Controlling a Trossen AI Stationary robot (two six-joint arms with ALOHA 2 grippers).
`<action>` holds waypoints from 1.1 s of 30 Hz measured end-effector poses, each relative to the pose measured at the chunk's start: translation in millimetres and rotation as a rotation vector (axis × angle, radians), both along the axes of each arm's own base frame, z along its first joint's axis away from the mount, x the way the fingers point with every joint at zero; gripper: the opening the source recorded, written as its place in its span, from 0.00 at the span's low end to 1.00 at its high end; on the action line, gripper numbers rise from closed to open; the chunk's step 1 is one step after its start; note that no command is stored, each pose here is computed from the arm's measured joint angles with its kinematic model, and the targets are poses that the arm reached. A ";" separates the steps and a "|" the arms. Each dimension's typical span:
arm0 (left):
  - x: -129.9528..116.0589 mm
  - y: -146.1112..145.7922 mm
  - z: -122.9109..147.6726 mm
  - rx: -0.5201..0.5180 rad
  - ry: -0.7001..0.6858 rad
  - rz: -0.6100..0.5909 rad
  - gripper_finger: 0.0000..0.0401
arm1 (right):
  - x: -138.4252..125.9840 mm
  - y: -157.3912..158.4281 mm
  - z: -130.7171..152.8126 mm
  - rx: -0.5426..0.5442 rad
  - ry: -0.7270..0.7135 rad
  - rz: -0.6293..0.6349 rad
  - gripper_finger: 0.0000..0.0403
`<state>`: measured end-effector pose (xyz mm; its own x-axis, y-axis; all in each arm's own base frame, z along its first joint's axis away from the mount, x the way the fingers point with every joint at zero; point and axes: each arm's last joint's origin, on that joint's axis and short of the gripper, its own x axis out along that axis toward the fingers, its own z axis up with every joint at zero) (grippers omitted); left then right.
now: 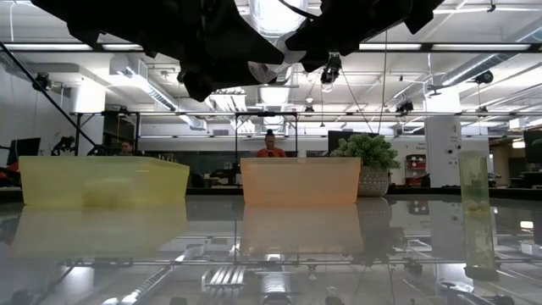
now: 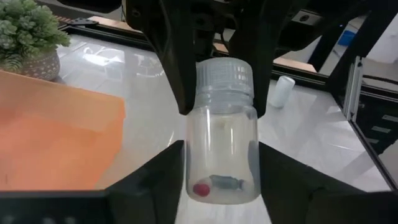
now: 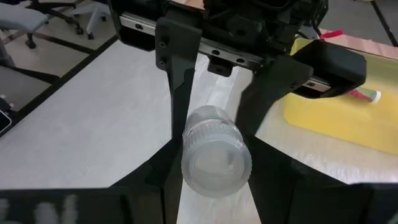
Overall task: Pick and place medicine bottles into bin by pill shape (circle, oval)
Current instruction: Put the transparent capsule bottle into the yellow bin
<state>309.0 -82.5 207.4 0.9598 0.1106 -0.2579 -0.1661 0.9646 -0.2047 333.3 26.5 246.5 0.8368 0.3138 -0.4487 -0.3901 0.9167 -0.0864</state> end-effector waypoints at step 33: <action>-72.3 62.7 10.8 -0.118 0.423 0.551 0.33 | -62.5 -11.6 43.1 0.105 -0.077 -0.234 0.64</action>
<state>236.7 -19.8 218.3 0.5866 0.5000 -0.6371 -0.7126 0.6924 -0.1127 270.8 14.9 289.6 0.9227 0.1490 -0.3557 -0.1622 0.9867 -0.0072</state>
